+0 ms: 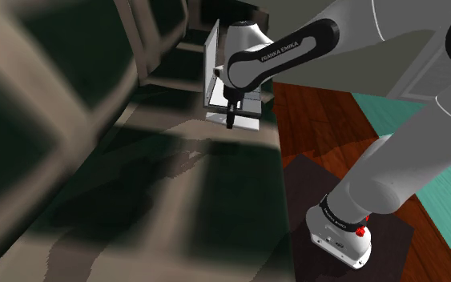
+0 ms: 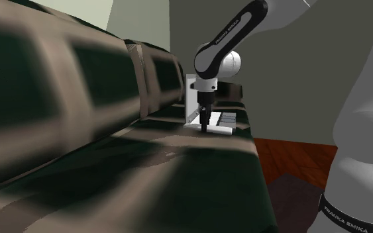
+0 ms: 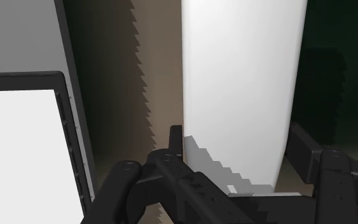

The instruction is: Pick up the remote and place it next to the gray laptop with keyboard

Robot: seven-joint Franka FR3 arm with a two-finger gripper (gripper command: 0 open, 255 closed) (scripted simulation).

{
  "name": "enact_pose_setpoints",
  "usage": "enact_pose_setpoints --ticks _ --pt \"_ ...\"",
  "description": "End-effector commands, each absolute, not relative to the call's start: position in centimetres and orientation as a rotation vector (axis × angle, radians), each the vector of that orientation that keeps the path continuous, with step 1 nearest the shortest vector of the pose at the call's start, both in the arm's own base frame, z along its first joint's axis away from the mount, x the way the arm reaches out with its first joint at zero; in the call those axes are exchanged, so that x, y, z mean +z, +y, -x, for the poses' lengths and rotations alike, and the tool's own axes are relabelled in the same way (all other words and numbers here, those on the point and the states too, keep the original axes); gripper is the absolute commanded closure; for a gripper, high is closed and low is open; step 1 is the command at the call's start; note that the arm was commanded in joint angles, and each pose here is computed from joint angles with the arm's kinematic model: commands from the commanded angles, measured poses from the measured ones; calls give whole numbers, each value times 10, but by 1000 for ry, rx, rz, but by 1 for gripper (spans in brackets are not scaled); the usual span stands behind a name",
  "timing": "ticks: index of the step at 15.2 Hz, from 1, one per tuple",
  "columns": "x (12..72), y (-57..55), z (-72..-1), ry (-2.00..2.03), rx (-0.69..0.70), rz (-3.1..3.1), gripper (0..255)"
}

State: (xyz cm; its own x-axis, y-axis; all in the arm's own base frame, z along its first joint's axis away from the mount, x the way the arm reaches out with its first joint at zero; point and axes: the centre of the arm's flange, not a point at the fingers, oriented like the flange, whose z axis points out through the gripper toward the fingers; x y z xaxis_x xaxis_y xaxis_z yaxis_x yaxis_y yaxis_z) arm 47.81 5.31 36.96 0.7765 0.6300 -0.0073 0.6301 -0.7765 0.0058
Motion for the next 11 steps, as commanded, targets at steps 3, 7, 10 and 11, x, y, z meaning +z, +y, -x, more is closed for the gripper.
enact_pose_setpoints --ticks 3,7,10,11 --pt "348 53 -478 1047 -7 -2953 255" --pt "340 53 -478 1047 -7 -2953 255" --pt "340 53 -478 1047 -7 -2953 255" --pt "340 53 -478 1047 -7 -2953 255"
